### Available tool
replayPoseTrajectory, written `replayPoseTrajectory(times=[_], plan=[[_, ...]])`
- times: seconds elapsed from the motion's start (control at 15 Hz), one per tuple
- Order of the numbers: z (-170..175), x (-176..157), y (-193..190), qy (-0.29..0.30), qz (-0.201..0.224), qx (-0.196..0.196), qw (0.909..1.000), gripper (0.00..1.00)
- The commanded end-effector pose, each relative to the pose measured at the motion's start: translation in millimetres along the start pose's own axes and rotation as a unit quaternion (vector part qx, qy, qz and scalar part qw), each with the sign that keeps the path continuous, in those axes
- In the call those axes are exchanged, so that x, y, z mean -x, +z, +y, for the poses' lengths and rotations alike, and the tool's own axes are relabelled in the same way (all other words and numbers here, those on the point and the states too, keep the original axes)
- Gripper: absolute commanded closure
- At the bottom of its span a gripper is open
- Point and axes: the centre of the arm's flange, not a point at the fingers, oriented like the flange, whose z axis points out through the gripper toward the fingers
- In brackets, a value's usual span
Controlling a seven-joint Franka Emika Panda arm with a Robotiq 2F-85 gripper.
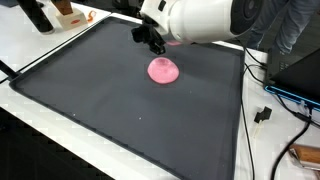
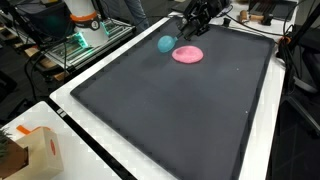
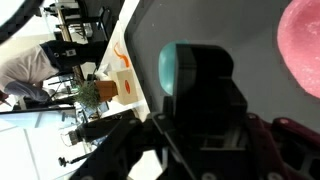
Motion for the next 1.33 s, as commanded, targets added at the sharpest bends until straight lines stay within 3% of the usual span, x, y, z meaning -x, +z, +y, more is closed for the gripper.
replayPoseTrajectory(times=[0.0, 0.73, 1.27], plan=[[5, -6, -2, -0.032, -0.004, -0.001, 0.9995, 0.75], [34, -25, -10, -0.117, -0.014, -0.069, 0.9906, 0.75], [65, -43, -20, -0.183, -0.032, -0.177, 0.9666, 0.75]])
